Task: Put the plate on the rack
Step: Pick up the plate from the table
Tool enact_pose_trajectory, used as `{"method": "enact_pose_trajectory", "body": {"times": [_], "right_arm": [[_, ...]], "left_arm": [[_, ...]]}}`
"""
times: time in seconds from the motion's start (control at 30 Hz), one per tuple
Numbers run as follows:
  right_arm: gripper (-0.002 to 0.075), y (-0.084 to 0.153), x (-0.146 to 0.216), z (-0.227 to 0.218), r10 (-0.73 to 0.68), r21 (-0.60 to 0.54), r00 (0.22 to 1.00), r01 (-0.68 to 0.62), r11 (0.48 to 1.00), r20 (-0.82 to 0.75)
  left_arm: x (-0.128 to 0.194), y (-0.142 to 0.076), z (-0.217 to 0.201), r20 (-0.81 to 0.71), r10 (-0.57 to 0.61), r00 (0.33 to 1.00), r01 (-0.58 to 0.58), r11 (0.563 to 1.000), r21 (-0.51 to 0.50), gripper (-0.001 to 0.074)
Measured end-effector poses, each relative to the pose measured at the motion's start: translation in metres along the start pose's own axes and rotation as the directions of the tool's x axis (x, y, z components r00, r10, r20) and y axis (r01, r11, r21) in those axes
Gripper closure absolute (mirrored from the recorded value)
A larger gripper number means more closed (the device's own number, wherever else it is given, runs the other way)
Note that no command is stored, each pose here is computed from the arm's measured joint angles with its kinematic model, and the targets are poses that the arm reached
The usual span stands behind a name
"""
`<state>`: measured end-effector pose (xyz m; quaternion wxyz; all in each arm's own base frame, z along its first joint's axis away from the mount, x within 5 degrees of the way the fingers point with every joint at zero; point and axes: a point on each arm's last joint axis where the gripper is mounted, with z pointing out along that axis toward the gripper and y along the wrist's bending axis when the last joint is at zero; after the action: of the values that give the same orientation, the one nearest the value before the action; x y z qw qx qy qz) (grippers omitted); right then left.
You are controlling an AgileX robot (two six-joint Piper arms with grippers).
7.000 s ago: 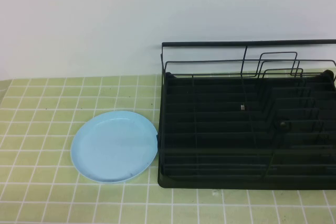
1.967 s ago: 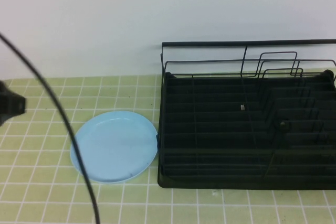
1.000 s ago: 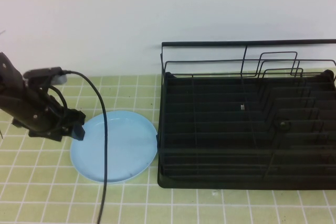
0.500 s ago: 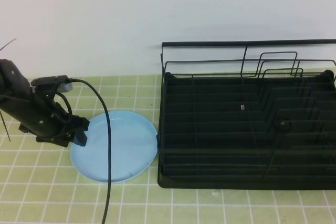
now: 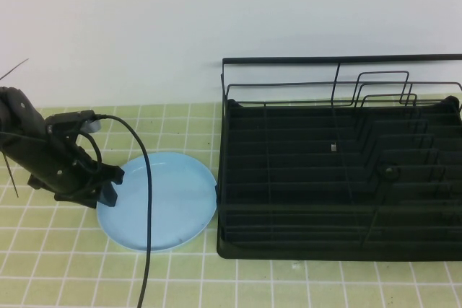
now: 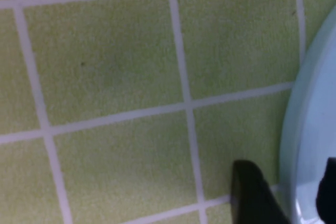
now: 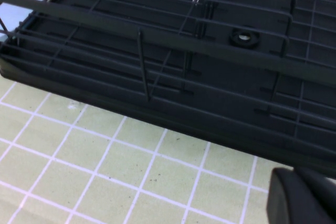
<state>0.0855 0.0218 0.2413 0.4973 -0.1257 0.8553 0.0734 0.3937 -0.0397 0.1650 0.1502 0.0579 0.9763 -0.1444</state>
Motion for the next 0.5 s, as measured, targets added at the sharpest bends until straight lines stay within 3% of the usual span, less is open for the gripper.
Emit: {"method": "enact_pose_trajectory", "body": {"times": [0.2,0.5], "right_arm": [[0.0729,0.000,0.000,0.000,0.006,-0.003,1.000,-0.006,1.000,0.003],[0.0729,0.001,0.000,0.000,0.006,-0.008,1.000,-0.006,1.000,-0.003]], "left_arm": [[0.000,0.002,0.000,-0.002,0.020,1.000,-0.020,0.999,-0.025,0.0736],[-0.007,-0.002,-0.019,0.055,0.029,0.998,-0.026,0.999,-0.047,0.0735]]}}
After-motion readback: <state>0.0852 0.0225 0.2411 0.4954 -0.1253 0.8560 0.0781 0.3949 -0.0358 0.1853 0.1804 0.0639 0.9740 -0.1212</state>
